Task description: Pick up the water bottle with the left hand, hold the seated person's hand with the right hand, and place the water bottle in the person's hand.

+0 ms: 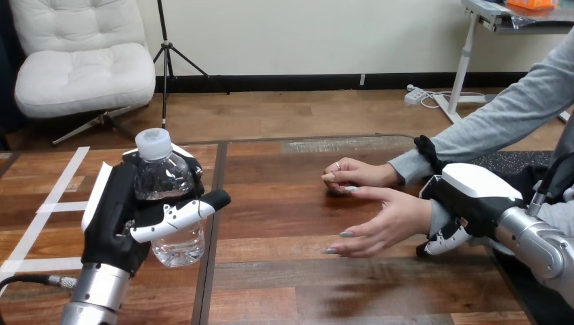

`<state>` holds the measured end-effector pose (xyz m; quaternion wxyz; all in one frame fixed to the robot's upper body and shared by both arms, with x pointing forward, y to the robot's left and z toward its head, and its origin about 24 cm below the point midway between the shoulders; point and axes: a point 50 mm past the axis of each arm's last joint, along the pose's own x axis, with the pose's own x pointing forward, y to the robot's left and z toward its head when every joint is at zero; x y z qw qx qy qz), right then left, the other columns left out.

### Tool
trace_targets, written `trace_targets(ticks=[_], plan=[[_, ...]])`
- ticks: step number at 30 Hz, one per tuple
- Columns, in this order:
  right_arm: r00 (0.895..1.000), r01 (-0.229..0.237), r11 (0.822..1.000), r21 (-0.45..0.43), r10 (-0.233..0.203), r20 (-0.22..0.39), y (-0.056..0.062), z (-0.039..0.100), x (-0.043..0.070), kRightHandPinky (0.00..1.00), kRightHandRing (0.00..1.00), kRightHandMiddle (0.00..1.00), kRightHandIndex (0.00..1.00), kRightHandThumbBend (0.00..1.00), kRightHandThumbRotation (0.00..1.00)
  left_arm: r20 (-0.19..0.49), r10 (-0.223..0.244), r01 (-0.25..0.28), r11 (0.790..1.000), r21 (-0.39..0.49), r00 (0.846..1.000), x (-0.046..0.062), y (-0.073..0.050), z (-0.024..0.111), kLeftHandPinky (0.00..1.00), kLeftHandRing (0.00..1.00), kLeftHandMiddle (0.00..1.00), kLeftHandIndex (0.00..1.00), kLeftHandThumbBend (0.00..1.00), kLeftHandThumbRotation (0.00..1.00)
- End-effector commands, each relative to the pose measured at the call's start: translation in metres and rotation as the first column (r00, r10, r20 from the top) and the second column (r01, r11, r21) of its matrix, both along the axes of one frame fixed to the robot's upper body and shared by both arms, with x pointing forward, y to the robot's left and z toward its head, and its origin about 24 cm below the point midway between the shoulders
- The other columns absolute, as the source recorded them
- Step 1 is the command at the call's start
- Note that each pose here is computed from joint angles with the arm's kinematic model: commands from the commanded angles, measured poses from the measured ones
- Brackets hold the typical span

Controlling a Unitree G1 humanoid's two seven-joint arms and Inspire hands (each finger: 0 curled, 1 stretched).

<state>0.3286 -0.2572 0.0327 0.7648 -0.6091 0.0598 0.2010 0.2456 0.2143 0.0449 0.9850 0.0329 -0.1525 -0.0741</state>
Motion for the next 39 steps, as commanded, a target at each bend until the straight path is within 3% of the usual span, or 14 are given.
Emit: trace_targets(ticks=[1,26,39], plan=[[0.992,-0.056,0.995,0.077,0.046,0.121,0.014,0.026,0.013,0.17,0.21,0.26,0.27,0.71,0.00,0.123,-0.024,0.023,1.000,0.009,0.992,0.011,-0.007,0.026,0.19,0.24,0.30,0.34,0.72,0.00],[0.984,-0.093,0.992,0.088,0.078,0.162,0.019,0.034,0.013,0.17,0.21,0.26,0.28,0.72,0.00,0.119,-0.035,0.034,0.999,0.005,0.992,0.012,-0.009,0.025,0.20,0.25,0.31,0.34,0.72,0.00],[0.981,-0.113,0.988,0.104,0.094,0.171,0.023,0.037,0.013,0.16,0.20,0.25,0.27,0.72,0.00,0.117,-0.048,0.048,0.999,0.002,0.992,0.016,-0.018,0.024,0.20,0.25,0.31,0.34,0.75,0.00]])
